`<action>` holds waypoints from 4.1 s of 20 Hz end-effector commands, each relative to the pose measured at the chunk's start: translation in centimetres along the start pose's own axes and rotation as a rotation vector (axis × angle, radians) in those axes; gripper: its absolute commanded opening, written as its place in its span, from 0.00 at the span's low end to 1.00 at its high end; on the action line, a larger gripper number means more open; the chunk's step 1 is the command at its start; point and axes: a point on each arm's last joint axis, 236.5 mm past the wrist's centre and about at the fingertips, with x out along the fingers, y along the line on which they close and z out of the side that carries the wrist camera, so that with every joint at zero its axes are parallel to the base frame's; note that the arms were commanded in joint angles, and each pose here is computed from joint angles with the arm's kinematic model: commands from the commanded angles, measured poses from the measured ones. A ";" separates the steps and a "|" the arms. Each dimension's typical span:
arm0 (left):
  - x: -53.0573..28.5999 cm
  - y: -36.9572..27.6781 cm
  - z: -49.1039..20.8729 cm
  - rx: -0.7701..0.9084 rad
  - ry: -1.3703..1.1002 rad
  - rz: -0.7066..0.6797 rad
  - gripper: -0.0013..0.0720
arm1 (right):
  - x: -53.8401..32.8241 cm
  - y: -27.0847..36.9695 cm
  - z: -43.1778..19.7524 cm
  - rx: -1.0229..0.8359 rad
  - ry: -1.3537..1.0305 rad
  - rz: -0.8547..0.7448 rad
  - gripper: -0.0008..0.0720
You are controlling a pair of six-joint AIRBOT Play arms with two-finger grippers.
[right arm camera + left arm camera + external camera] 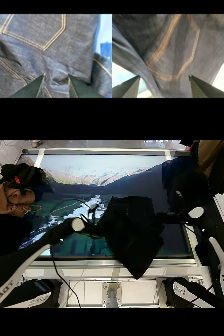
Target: Fold the clothes and pants, and hang the long-sleeved shirts on hangers.
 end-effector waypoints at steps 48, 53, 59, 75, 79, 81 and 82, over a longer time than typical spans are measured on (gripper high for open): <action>-9.7 16.3 17.6 -0.378 -0.503 -0.064 0.09 | 4.8 18.9 -19.8 0.239 0.454 0.462 0.67; -8.4 19.5 12.6 -0.289 -0.297 0.100 0.09 | 6.8 24.7 -23.6 0.293 0.513 0.549 0.67; -7.8 20.3 9.3 -0.244 -0.157 0.154 0.09 | 8.2 27.8 -23.7 0.344 0.476 0.601 0.67; -8.1 21.6 8.5 -0.207 -0.125 0.212 0.09 | 5.5 17.2 -23.3 0.325 0.547 0.393 0.68; -8.1 21.6 8.5 -0.208 -0.126 0.209 0.09 | 6.0 18.5 -24.0 0.311 0.528 0.396 0.71; -8.1 21.5 8.5 -0.208 -0.126 0.209 0.09 | 6.4 19.0 -24.5 0.328 0.537 0.399 0.71; -8.1 21.5 8.5 -0.208 -0.125 0.209 0.09 | 6.7 19.3 -24.6 0.342 0.540 0.406 0.71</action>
